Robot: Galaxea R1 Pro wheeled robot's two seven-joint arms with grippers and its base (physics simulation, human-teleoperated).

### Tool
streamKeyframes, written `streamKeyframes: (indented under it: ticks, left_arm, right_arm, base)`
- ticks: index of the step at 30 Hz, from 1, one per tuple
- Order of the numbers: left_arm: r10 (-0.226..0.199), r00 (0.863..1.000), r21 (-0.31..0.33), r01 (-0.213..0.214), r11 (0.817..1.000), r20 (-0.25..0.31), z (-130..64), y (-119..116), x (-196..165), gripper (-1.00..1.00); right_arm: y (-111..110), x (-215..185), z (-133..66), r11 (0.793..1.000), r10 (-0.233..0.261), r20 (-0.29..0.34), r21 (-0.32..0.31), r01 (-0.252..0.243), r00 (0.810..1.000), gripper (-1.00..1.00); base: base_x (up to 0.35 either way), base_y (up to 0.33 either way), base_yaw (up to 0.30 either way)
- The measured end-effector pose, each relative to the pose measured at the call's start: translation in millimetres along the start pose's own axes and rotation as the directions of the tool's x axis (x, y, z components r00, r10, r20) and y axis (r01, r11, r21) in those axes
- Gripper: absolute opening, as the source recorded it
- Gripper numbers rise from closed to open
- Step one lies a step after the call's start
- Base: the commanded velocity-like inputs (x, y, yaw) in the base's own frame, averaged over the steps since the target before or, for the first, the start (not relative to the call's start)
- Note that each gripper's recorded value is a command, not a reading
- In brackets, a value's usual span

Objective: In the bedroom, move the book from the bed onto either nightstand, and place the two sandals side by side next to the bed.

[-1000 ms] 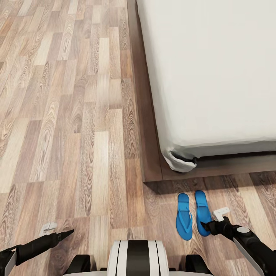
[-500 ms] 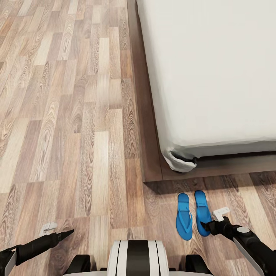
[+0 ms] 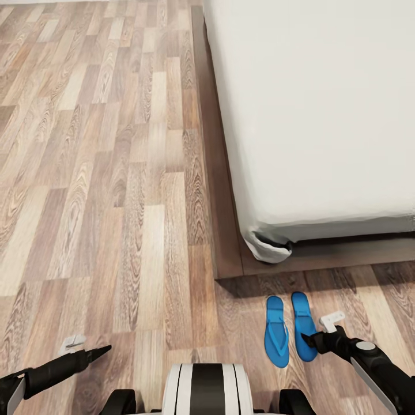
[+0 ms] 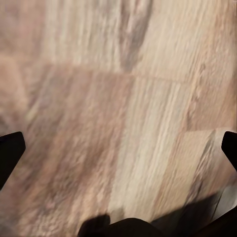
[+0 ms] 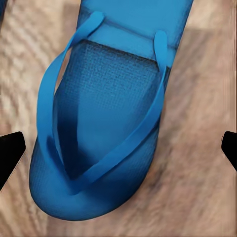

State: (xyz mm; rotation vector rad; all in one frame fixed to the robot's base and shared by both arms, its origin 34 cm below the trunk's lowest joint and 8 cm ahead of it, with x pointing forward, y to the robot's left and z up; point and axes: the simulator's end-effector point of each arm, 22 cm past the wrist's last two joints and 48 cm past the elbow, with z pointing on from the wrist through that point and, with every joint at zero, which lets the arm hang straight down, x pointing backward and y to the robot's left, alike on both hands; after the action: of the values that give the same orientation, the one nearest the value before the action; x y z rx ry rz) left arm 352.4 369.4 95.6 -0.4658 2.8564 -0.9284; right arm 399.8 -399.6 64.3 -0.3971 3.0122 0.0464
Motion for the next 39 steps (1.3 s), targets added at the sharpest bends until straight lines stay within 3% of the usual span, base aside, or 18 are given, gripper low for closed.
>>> streamKeyframes:
  ticks: [16, 19, 20, 21, 23, 24, 25, 26, 29, 33, 39]
  left_arm:
    - [0.035, 0.998, 0.021, -0.036, 0.999, 0.05, -11.3, -18, -24, 1.0]
    - [0.041, 0.997, 0.024, -0.043, 0.999, 0.059, -13.7, -22, -28, 1.0]
    - [0.042, 0.997, 0.026, -0.044, 0.999, 0.062, -14.2, -23, -29, 1.0]
    - [0.043, 0.997, 0.028, -0.045, 0.999, 0.065, -14.6, -24, -30, 1.0]
    - [0.028, 0.998, 0.033, -0.03, 0.999, 0.061, -13.8, -26, -25, 1.0]
    - [0.022, 0.998, 0.035, -0.024, 0.999, 0.06, -13.6, -27, -23, 1.0]
    - [0.003, 0.999, 0.039, -0.005, 0.999, 0.05, -11.5, -28, -14, 1.0]
    - [-0.001, 0.999, 0.041, -0.001, 0.999, 0.05, -10.9, -29, -11, 1.0]
    - [0.001, 0.998, 0.048, -0.004, 0.999, 0.056, -10.4, -32, -3, 1.0]
    - [-0.001, 0.998, 0.058, -0.003, 0.998, 0.063, -10.3, -36, 5, 1.0]
    - [0.025, 0.996, 0.052, -0.029, 0.998, 0.088, -10.4, -41, 2, 1.0]
  right_arm:
    - [-9, -30, -23.7, 1.0, 0.01, 0.062, -0.003, -0.009, 0.998, 1.0]
    - [-12, -31, -35.1, 0.996, 0.049, 0.07, -0.076, -0.044, 0.996, 1.0]
    - [-14, -32, -55.0, 0.969, 0.13, 0.077, -0.222, -0.11, 0.989, 1.0]
    - [-27, -27, -69.4, 0.95, 0.171, 0.071, -0.278, -0.145, 0.983, 1.0]
    - [-42, -1, -89.6, 0.89, 0.29, 0.021, -0.374, -0.261, 0.957, 1.0]
    - [-48, 10, -94.3, 0.872, 0.327, 0.002, -0.387, -0.301, 0.945, 1.0]
    - [-60, 41, -104.9, 0.824, 0.413, -0.045, -0.405, -0.395, 0.909, 1.0]
    - [-79, 83, -113.2, 0.801, 0.478, -0.093, -0.362, -0.477, 0.873, 1.0]
    - [-100, 122, -132.9, 0.79, 0.525, -0.072, -0.331, -0.517, 0.848, 1.0]
    - [-105, 129, -142.6, 0.792, 0.53, -0.043, -0.333, -0.513, 0.847, 1.0]
    - [-66, 122, -130.5, 0.765, 0.544, -0.033, -0.392, -0.512, 0.838, 1.0]
  base:
    - [0.0, 0.0, 0.0]
    - [0.0, 0.0, 0.0]
    - [0.0, 0.0, 0.0]
    - [0.0, 0.0, 0.0]
    - [0.0, 0.0, 0.0]
    - [0.0, 0.0, 0.0]
    - [0.0, 0.0, 0.0]
    - [0.0, 0.0, 0.0]
    - [0.0, 0.0, 0.0]
    - [0.0, 0.0, 0.0]
    - [0.0, 0.0, 0.0]
